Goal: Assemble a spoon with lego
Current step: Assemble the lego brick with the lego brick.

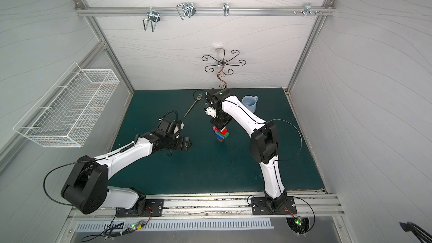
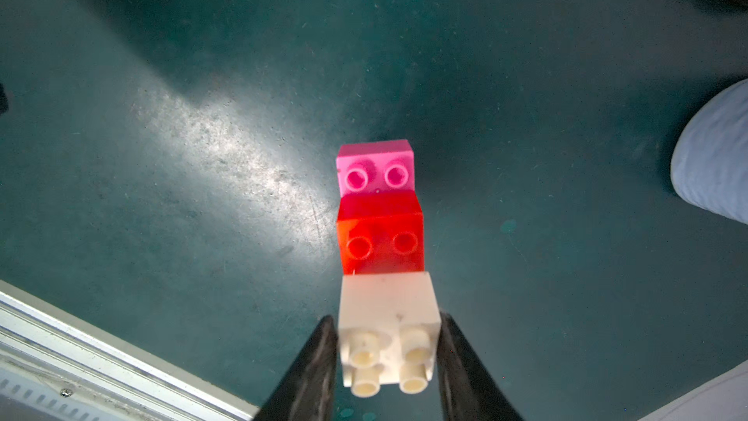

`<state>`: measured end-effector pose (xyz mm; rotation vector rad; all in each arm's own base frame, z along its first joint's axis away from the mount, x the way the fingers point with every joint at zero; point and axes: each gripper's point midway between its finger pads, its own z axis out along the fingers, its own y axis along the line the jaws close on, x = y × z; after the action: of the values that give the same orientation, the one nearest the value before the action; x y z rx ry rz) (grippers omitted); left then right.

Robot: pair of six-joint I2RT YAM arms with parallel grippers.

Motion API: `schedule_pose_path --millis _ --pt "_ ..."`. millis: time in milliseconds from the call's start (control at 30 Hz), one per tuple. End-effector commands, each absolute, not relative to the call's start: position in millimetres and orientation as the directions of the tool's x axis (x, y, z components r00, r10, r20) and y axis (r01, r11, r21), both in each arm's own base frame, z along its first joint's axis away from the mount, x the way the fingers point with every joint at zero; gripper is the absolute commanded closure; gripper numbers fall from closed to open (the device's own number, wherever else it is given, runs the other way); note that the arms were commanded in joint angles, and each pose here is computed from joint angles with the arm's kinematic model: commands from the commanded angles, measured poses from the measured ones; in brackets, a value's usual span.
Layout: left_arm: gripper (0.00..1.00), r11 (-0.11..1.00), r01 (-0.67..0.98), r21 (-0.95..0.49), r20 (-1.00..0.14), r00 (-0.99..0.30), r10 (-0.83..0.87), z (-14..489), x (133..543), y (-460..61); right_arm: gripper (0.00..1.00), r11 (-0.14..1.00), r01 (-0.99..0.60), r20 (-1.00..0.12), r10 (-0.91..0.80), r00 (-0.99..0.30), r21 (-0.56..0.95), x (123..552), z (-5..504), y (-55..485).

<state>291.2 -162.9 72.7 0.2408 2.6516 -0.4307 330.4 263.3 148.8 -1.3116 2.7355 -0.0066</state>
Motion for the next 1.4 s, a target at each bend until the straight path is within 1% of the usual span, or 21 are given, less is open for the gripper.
schedule_pose_path --millis 0,267,533,667,900,1133,1367 --pt "0.00 0.934 0.253 -0.254 -0.489 -0.866 0.101 87 304 -168 0.56 0.626 -0.779 -0.120 -0.777 -0.618 -0.041 330 159 263" --pt "0.00 0.934 0.251 -0.253 -0.488 -0.867 0.101 88 304 -168 0.57 0.623 -0.781 -0.129 -0.779 -0.614 -0.041 328 163 262" --pt "0.00 0.934 0.248 -0.258 -0.487 -0.868 0.096 88 304 -168 0.69 0.613 -0.787 -0.126 -0.788 -0.603 -0.074 329 166 259" --pt "0.00 0.934 0.249 -0.256 -0.483 -0.870 0.100 88 304 -168 0.69 0.603 -0.791 -0.121 -0.797 -0.592 -0.104 330 167 259" --pt "0.00 0.935 0.249 -0.251 -0.485 -0.869 0.101 88 303 -167 0.70 0.585 -0.804 -0.112 -0.810 -0.575 -0.107 328 165 265" --pt "0.00 0.938 0.249 -0.240 -0.485 -0.868 0.106 88 303 -165 0.70 0.555 -0.824 -0.069 -0.832 -0.551 -0.111 323 154 271" --pt "0.00 0.942 0.248 -0.227 -0.487 -0.866 0.111 87 301 -162 0.70 0.545 -0.828 -0.012 -0.836 -0.548 -0.134 323 142 266"
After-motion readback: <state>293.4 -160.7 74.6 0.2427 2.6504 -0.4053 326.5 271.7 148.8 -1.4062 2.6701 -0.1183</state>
